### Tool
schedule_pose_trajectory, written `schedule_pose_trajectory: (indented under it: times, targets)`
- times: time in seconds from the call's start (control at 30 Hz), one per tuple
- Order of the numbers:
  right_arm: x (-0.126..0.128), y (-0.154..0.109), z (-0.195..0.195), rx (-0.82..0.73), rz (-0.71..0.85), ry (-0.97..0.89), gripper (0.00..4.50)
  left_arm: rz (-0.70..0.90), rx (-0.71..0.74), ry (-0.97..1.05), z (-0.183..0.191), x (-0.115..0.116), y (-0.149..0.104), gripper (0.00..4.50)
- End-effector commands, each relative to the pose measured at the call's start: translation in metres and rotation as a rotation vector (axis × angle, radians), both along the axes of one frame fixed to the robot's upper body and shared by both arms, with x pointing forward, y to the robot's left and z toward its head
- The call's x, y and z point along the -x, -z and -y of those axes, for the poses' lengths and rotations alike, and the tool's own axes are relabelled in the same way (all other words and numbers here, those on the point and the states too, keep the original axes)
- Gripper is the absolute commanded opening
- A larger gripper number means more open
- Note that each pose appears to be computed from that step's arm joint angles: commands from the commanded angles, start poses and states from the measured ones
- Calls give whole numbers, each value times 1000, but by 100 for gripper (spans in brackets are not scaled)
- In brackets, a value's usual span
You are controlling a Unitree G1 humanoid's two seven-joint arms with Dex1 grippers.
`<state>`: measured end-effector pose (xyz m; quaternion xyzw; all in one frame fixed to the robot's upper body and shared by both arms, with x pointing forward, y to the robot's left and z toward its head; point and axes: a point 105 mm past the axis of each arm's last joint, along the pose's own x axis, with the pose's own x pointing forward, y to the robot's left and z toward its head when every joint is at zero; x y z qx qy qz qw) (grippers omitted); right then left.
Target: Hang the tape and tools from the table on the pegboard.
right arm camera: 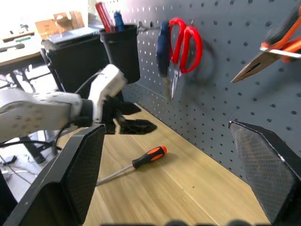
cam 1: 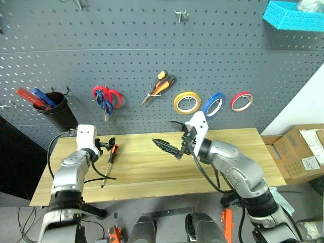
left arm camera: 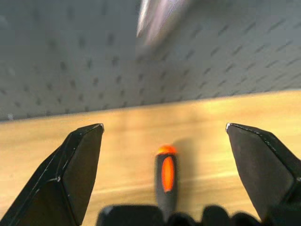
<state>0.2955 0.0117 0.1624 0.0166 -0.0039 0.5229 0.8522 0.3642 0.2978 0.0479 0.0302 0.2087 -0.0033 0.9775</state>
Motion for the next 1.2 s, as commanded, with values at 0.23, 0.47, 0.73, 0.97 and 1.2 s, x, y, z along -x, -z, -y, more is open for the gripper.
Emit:
schedule_pose_trajectory:
  times: [0.23,0.47,0.73,0.97,1.2]
  targets:
    - [-6,-9,-1,3,5,30,450,-159,34,120,13,-3,25,448]
    - [1,-5,10,20,-32,45,450,-255,-8,125,12,-2,39,448]
    - [17,1,8,73,-24,-49,450,-272,4,95,8,0,40,448]
    - [16,2,5,82,-8,-67,450,-271,6,74,2,2,40,249]
    - [11,-1,2,71,9,-76,450,-244,25,76,13,-2,37,92]
